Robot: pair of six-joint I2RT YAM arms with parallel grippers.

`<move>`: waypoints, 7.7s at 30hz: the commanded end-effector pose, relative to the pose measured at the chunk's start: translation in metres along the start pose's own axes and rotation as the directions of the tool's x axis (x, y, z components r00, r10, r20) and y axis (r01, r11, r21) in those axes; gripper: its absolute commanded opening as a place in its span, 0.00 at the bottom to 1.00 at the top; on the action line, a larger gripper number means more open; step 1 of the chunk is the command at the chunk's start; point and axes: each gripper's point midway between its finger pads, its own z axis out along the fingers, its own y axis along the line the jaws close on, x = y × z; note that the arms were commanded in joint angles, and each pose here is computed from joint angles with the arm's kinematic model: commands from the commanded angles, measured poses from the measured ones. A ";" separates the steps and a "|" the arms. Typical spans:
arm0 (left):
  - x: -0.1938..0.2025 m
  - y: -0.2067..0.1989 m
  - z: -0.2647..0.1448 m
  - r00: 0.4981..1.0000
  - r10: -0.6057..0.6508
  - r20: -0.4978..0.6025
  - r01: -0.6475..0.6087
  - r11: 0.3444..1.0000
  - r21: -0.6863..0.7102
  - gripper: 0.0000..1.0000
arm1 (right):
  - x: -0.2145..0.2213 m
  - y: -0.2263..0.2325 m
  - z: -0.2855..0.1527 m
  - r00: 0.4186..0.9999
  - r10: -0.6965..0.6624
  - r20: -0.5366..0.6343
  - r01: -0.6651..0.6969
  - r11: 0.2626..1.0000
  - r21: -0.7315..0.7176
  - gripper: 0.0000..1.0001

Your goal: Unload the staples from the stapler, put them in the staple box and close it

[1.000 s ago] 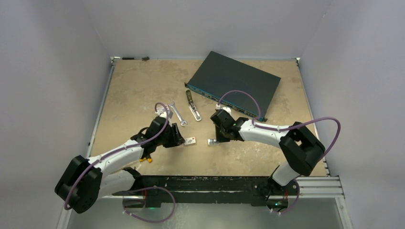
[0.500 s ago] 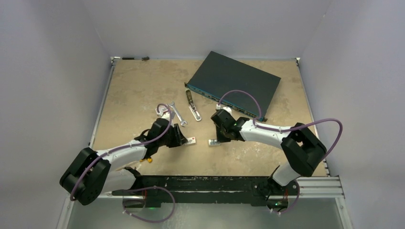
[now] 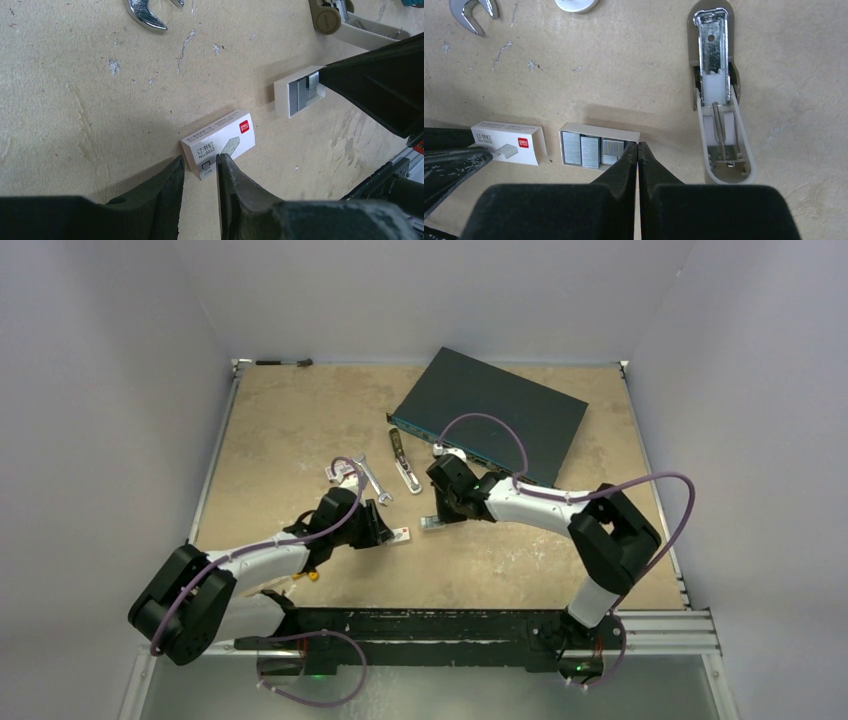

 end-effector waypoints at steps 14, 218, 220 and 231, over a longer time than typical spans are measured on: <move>-0.004 -0.008 0.004 0.999 0.041 0.010 -0.041 0.998 0.038 0.28 | -0.009 0.033 0.010 0.997 -0.077 0.017 0.077 0.996 -0.034 0.00; 0.005 0.003 0.005 0.997 0.070 -0.014 -0.069 0.998 0.010 0.31 | 0.004 0.054 0.006 0.998 -0.052 -0.029 0.049 0.996 -0.080 0.00; 0.005 0.003 0.005 0.998 0.069 -0.013 -0.069 0.998 0.010 0.31 | 0.005 0.054 0.006 0.998 -0.049 -0.031 0.046 0.996 -0.079 0.00; 0.005 0.003 0.005 0.998 0.068 -0.015 -0.068 0.998 0.012 0.31 | 0.009 0.060 0.000 0.999 -0.036 -0.032 0.033 0.996 -0.087 0.00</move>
